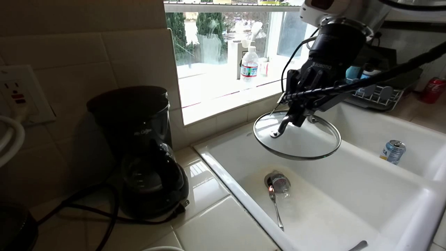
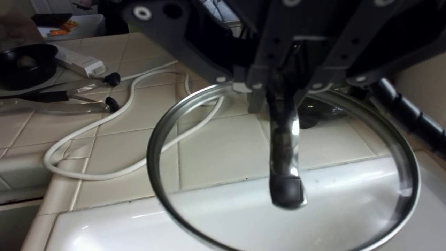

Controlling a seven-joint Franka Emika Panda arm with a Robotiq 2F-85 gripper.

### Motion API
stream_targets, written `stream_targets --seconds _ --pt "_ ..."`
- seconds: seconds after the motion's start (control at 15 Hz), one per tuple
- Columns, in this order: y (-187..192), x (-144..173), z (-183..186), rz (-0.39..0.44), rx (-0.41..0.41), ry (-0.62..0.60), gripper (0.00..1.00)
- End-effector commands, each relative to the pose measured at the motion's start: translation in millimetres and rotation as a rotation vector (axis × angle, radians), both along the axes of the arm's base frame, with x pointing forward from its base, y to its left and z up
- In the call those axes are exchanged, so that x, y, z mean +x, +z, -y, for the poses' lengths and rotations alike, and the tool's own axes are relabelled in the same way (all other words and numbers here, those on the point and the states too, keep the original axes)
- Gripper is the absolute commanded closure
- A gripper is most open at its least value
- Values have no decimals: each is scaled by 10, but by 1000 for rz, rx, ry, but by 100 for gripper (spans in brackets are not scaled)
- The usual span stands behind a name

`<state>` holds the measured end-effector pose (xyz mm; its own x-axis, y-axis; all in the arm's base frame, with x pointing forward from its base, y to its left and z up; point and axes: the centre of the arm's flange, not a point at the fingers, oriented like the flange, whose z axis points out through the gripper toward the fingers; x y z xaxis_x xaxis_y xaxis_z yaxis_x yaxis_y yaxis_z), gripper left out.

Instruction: Put the lid on the counter on the left

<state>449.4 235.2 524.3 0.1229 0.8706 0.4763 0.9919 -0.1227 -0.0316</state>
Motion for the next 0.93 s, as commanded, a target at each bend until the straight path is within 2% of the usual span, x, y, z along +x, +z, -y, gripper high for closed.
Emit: stream_targets --seconds 0.0,0.4,0.6,0.87 --pt "-89 243 -560 35 9 148 95" --pt "-439 496 -1287 45 -7 313 95" --pt "-676 612 -1470 36 -16 354 95" --pt "-984 593 -1636 16 -18 420 95"
